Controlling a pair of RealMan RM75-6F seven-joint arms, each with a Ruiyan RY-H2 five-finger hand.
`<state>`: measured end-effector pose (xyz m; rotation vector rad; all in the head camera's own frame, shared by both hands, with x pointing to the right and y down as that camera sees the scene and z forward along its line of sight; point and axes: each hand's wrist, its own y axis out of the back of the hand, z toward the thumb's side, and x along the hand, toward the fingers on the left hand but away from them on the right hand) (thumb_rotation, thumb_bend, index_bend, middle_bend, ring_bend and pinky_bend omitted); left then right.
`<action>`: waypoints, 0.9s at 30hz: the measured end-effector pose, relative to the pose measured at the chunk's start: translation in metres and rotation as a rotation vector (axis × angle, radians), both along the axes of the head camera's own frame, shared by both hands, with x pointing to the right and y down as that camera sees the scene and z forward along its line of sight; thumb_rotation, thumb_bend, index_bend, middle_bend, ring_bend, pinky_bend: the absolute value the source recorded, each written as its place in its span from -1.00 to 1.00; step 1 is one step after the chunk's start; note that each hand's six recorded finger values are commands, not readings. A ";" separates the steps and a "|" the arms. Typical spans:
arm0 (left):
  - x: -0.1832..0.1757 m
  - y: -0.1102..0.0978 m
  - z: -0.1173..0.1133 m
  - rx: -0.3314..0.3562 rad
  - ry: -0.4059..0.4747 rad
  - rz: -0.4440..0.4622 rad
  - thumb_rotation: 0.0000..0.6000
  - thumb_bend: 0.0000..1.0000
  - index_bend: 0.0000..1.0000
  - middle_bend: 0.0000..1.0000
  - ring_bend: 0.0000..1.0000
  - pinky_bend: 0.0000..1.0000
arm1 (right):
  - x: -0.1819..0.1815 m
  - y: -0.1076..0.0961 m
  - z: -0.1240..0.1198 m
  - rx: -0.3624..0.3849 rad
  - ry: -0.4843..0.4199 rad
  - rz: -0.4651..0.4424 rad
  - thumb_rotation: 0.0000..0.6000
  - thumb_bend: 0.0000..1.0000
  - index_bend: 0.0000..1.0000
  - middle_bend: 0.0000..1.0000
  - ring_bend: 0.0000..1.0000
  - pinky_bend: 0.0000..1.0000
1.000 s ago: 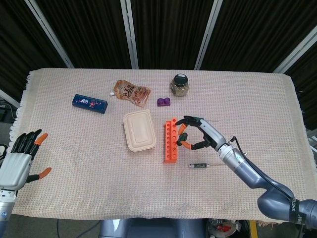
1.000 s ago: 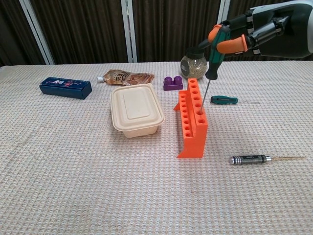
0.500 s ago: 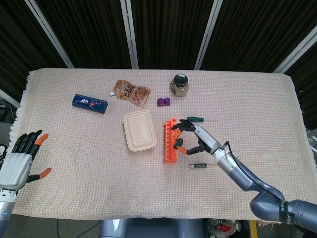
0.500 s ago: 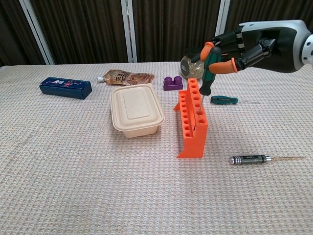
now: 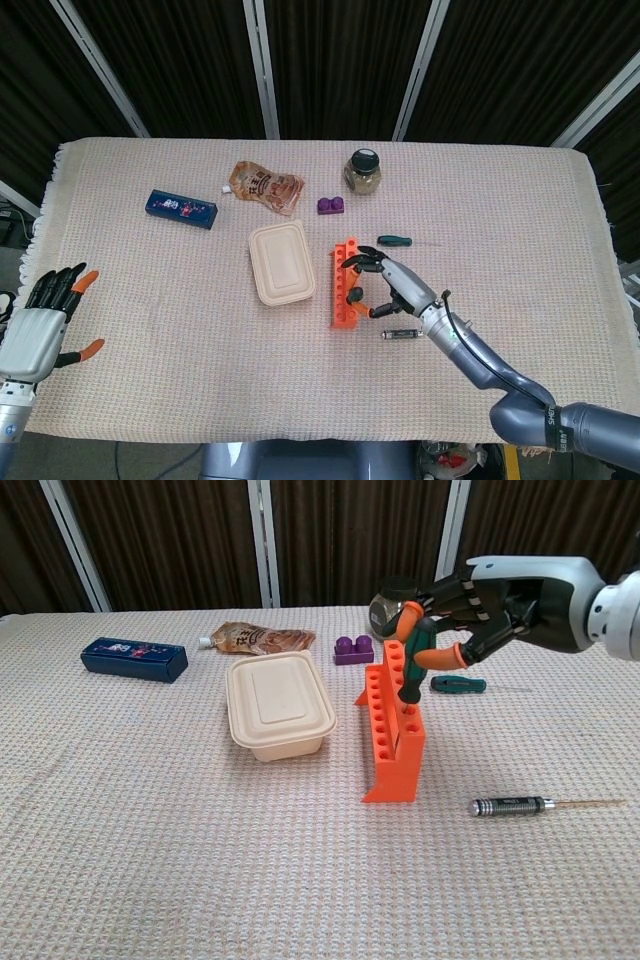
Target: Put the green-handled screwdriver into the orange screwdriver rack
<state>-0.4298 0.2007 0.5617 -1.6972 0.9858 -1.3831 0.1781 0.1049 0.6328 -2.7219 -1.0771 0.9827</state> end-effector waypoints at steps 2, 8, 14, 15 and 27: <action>-0.001 0.000 0.000 0.000 0.000 -0.001 1.00 -0.67 -0.83 -1.00 -1.00 -1.00 | -0.002 0.002 0.002 0.003 0.010 -0.005 1.00 -0.18 0.29 -0.58 -1.00 -1.00; -0.002 0.001 0.001 -0.002 0.000 -0.005 1.00 -0.67 -0.83 -1.00 -1.00 -1.00 | -0.007 0.005 0.007 0.030 0.052 -0.041 1.00 -0.18 0.21 -0.62 -1.00 -1.00; -0.002 0.001 0.002 -0.002 0.005 -0.007 1.00 -0.67 -0.83 -1.00 -1.00 -1.00 | -0.010 0.005 0.007 0.039 0.074 -0.055 1.00 -0.19 0.01 -0.66 -1.00 -1.00; -0.002 0.000 0.002 -0.001 0.006 -0.007 1.00 -0.67 -0.84 -1.00 -1.00 -1.00 | -0.010 0.005 0.006 0.041 0.077 -0.055 1.00 -0.19 -0.03 -0.66 -1.00 -1.00; -0.003 0.001 0.002 0.001 0.011 -0.009 1.00 -0.67 -0.86 -1.00 -1.00 -1.00 | -0.011 0.000 -0.002 0.050 0.079 -0.049 1.00 -0.19 -0.33 -0.70 -1.00 -1.00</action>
